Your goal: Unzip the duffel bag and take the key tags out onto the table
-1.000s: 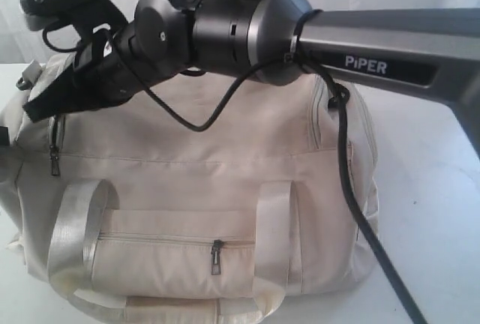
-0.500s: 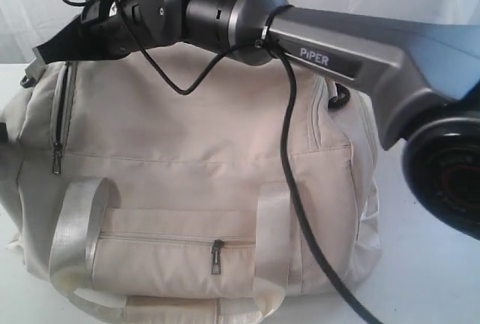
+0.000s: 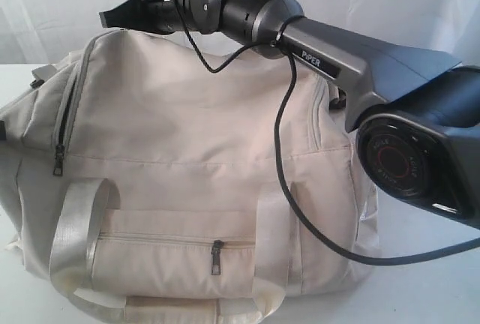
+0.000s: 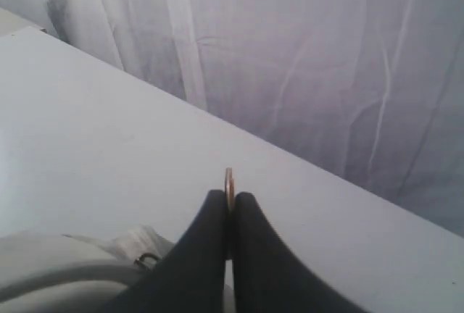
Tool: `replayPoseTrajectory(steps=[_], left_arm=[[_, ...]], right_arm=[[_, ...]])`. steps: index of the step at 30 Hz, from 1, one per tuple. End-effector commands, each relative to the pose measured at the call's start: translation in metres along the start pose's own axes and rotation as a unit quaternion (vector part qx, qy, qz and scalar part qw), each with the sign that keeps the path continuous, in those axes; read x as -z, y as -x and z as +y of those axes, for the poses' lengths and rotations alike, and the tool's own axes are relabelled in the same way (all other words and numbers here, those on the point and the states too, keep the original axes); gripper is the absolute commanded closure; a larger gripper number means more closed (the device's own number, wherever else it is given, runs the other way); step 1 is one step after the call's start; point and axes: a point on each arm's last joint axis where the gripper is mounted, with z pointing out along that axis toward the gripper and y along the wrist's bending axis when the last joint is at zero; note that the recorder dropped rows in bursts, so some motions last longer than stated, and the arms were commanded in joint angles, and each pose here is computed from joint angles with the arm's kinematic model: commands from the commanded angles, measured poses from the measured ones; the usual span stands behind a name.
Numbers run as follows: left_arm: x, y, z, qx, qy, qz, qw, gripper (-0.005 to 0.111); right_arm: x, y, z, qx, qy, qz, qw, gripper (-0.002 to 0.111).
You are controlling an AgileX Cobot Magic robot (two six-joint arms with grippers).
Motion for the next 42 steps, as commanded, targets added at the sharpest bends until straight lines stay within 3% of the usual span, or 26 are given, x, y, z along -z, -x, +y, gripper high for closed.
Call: replayPoseTrajectory(steps=[1,10,13,17,25,34,42], left_arm=[[0.001,-0.003,-0.001,0.002,-0.005,0.007,1.000,0.106],[0.001,-0.003,-0.001,0.003,-0.004,0.005,1.000,0.106],[0.001,-0.003,-0.001,0.003,-0.005,0.006,1.000,0.106],[0.001,-0.003,-0.001,0.003,-0.005,0.006,1.000,0.106],[0.001,-0.003,-0.001,0.003,-0.005,0.006,1.000,0.106],[0.001,-0.003,-0.001,0.003,-0.005,0.006,1.000,0.106],[0.001,-0.002,0.000,0.003,-0.002,0.001,1.000,0.106]], right_arm=[[0.004,0.011,-0.011,0.023,-0.013,-0.023,0.999,0.108],[0.023,0.011,-0.011,0.061,-0.001,0.089,0.994,0.108],[0.036,0.018,-0.022,0.065,-0.045,0.123,0.989,0.108],[0.041,0.011,-0.024,0.068,-0.050,0.171,0.982,0.108],[0.076,0.021,-0.075,0.046,-0.123,0.238,0.962,0.108],[0.098,-0.009,-0.136,0.015,-0.166,0.311,0.936,0.108],[0.160,0.016,-0.173,-0.007,-0.212,0.300,0.930,0.108]])
